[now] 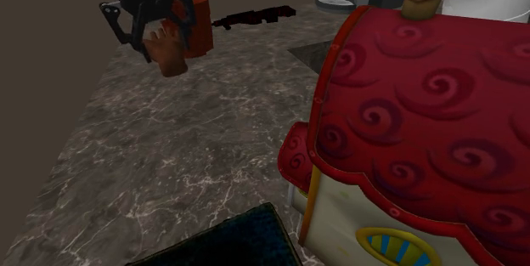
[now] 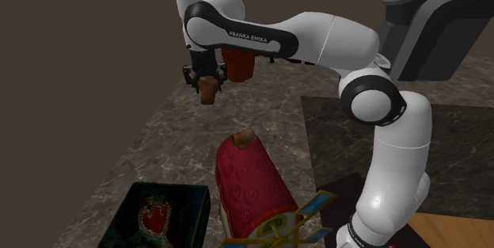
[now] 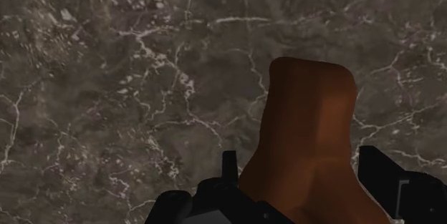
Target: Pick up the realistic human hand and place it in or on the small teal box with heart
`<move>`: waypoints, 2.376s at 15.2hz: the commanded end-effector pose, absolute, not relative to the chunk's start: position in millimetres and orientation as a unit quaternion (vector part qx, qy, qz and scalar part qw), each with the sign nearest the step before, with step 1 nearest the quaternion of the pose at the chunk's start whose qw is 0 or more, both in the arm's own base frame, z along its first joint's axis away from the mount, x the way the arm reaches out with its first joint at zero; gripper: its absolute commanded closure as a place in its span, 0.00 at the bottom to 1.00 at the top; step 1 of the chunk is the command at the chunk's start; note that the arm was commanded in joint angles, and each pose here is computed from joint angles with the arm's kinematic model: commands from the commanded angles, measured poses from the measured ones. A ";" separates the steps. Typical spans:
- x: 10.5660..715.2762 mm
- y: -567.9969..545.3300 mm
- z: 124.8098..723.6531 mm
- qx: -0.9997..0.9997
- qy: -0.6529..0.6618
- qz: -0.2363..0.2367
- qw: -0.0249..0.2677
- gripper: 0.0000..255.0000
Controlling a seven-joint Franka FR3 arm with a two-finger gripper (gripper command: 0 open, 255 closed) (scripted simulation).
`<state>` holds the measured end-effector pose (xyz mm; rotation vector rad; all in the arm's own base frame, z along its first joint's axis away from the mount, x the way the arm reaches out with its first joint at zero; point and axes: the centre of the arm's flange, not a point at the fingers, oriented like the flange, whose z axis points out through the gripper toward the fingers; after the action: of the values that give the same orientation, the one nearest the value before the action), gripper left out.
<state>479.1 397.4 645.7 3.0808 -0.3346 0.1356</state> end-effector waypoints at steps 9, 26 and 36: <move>479.7 396.6 698.8 0.993 -0.108 0.044 0.020 1.00; 301.8 483.5 709.3 0.993 -0.108 0.044 0.020 1.00; 183.2 541.4 711.5 0.993 -0.108 0.044 0.020 1.00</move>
<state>197.1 535.9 710.9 3.0810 -0.3313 0.1349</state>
